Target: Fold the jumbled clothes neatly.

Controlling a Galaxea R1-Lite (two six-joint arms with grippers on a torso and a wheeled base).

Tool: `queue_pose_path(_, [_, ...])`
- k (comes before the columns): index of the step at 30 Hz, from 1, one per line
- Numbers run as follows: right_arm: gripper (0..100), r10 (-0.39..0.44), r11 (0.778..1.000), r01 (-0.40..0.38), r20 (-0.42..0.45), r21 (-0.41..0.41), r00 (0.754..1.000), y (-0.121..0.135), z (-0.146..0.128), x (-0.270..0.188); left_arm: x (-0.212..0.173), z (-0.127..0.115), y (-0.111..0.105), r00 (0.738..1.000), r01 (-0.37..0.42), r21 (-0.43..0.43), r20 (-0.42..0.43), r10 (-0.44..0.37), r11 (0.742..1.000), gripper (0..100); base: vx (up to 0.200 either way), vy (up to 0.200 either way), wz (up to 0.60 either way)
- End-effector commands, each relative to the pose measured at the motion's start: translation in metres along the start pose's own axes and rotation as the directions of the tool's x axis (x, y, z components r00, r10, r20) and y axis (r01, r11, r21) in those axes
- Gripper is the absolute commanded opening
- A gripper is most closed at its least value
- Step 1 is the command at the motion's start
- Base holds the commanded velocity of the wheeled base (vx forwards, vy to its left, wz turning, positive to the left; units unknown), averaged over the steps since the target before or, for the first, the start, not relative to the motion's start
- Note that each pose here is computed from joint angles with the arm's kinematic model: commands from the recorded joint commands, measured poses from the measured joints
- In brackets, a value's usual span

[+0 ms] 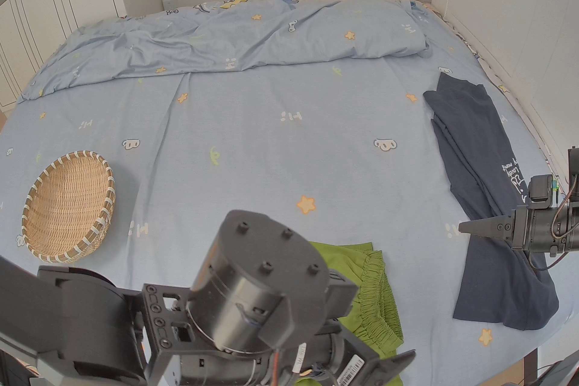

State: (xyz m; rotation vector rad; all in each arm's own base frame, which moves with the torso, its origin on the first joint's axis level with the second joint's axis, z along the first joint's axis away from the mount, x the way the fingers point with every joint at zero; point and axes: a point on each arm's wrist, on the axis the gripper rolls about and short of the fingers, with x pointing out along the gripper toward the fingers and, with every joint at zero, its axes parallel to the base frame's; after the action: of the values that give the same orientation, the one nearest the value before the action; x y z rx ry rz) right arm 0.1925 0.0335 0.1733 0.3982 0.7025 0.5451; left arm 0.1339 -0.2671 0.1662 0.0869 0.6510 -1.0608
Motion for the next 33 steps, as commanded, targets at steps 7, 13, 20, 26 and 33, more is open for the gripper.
queue_pose_path(7, [100, 0.018, 1.000, -0.018, 0.005, -0.016, 1.000, 0.005, 0.000, -0.002, -0.048, -0.031, 0.110, 0.996, -0.092, -0.440, -0.036, 0.084, 0.893, 100, 0.000, 0.000, 0.00])
queue_pose_path(13, [100, 0.045, 0.998, -0.044, 0.030, -0.040, 0.999, 0.015, -0.002, -0.012, -0.072, -0.082, 0.158, 0.990, -0.140, -0.639, -0.078, 0.118, 0.757, 100, 0.000, 0.000, 0.00])
queue_pose_path(20, [100, 0.061, 0.997, -0.059, 0.029, -0.056, 0.998, 0.020, -0.006, -0.015, -0.066, -0.103, 0.192, 0.989, -0.145, -0.713, -0.095, 0.110, 0.686, 100, 0.000, 0.000, 0.00])
queue_pose_path(26, [100, 0.062, 0.997, -0.060, 0.027, -0.056, 0.998, 0.020, -0.006, -0.015, -0.047, -0.117, 0.200, 0.987, -0.152, -0.735, -0.141, 0.071, 0.660, 100, 0.000, 0.000, 0.00])
queue_pose_path(33, [100, 0.063, 0.997, -0.062, 0.018, -0.054, 0.998, 0.020, -0.008, -0.013, -0.020, -0.121, 0.174, 0.991, -0.069, -0.748, -0.125, -0.037, 0.661, 100, 0.000, 0.000, 0.00])
